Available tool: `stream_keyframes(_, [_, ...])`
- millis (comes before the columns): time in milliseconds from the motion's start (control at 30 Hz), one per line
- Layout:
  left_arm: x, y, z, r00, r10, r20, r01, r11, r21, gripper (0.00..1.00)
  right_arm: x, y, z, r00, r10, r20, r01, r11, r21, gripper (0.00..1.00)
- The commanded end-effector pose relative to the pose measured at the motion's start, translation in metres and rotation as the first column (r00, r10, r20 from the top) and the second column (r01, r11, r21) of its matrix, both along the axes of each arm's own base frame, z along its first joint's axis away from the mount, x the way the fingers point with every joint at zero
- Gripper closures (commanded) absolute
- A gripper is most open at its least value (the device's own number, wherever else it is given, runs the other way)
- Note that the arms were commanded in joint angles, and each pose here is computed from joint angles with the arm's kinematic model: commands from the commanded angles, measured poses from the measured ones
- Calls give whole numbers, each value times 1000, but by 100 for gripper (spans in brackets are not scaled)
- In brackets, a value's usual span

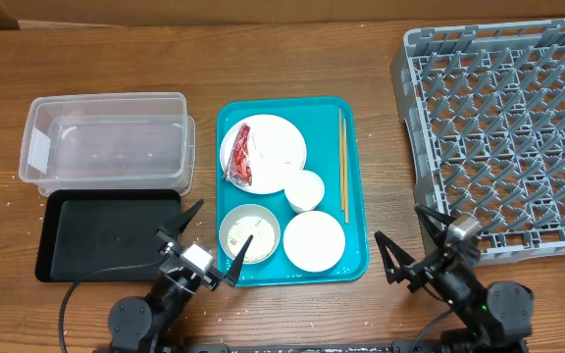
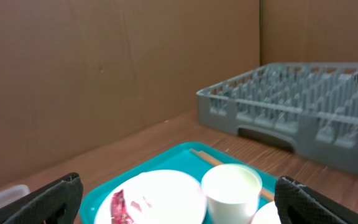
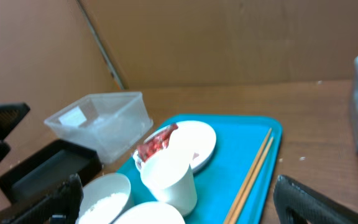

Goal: Sort waste into correct bins and load items into the dishwasher
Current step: 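Grasp the white cup on the teal tray with the left gripper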

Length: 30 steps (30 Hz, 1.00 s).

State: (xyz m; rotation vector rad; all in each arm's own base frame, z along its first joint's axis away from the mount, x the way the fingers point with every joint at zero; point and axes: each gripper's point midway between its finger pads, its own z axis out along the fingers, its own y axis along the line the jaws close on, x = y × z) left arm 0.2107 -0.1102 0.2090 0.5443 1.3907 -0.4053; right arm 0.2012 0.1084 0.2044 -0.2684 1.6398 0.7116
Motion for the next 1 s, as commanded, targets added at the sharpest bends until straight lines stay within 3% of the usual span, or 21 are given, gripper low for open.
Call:
stream_keyframes(0, [-14,2,45,1000,-21,-22,18,993,-120,0,-8,-7,37,999,-37,7,37,999,0,0])
stream_keyframes(233, [-25,4,78,988,-15,-152,-4,992,-124,0,-3,-9,70,991,-56,-119,53,998,-26,0])
stream_keyframes(333, [-21,4,85,962,-15,-274,-19,992,-122,0,7,-13,79,970,-92,-225,82,995,-55,0])
stream_keyframes(500, [-5,0,93,855,-13,-519,-36,996,-85,0,13,-18,79,921,-127,-368,63,982,-179,0])
stream_keyframes(633, [12,-4,104,765,-13,-644,-39,997,-66,0,5,-9,80,868,-73,-490,-16,985,-174,0])
stream_keyframes(700, [12,-19,102,691,-113,-714,3,988,-154,0,3,-8,78,859,-64,-508,-27,985,-170,0])
stream_keyframes(800, [16,-27,97,648,-162,-745,29,982,-188,0,4,-9,78,859,-72,-507,-20,985,-173,0])
stream_keyframes(867, [20,-27,87,612,-156,-775,18,983,-184,0,10,-19,76,845,-141,-516,54,982,-181,0])
stream_keyframes(967, [32,-22,60,519,-60,-853,-94,988,-127,9,20,-44,64,751,-311,-583,245,950,-191,0])
